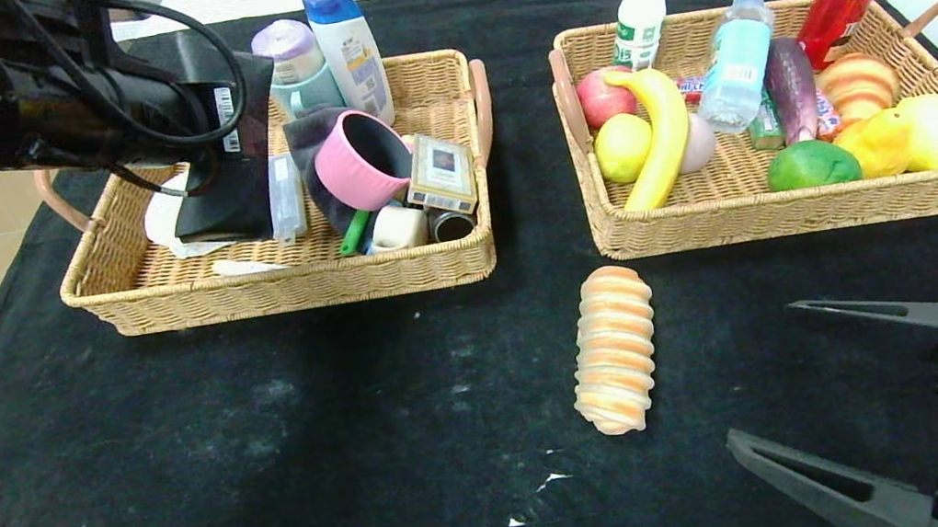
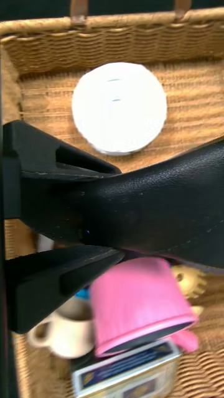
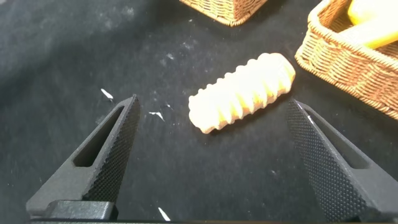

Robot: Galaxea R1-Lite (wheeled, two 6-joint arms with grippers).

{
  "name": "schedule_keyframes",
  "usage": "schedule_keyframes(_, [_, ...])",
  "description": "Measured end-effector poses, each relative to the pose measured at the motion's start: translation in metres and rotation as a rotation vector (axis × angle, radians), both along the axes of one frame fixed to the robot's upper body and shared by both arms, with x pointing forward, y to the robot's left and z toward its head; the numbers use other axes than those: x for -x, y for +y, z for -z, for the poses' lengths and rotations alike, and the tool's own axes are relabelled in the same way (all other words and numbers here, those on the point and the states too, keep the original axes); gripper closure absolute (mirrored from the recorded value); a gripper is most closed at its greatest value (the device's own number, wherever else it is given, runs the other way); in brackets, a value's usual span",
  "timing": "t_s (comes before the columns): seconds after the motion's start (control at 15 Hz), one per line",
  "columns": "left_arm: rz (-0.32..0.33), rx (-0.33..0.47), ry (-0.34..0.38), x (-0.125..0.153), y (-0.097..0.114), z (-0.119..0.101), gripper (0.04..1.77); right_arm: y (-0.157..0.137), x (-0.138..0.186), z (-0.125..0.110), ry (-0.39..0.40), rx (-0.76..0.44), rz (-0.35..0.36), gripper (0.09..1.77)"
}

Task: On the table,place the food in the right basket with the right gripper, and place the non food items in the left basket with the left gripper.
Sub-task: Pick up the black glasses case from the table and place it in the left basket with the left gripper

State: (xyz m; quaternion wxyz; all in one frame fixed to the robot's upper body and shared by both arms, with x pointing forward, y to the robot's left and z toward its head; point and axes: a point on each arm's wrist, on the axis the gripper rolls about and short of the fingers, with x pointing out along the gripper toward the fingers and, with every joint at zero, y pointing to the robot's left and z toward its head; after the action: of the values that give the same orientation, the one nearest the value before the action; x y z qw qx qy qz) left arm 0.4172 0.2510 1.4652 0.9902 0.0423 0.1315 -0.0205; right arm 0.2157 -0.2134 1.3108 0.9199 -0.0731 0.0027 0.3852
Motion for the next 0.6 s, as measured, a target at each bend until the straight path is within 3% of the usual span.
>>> schedule_keyframes(0.6, [-0.024, -0.013, -0.001, -0.015, 0.0, 0.009, 1.16, -0.001, 0.001, -0.002, -0.009, -0.008, 0.0, 0.15])
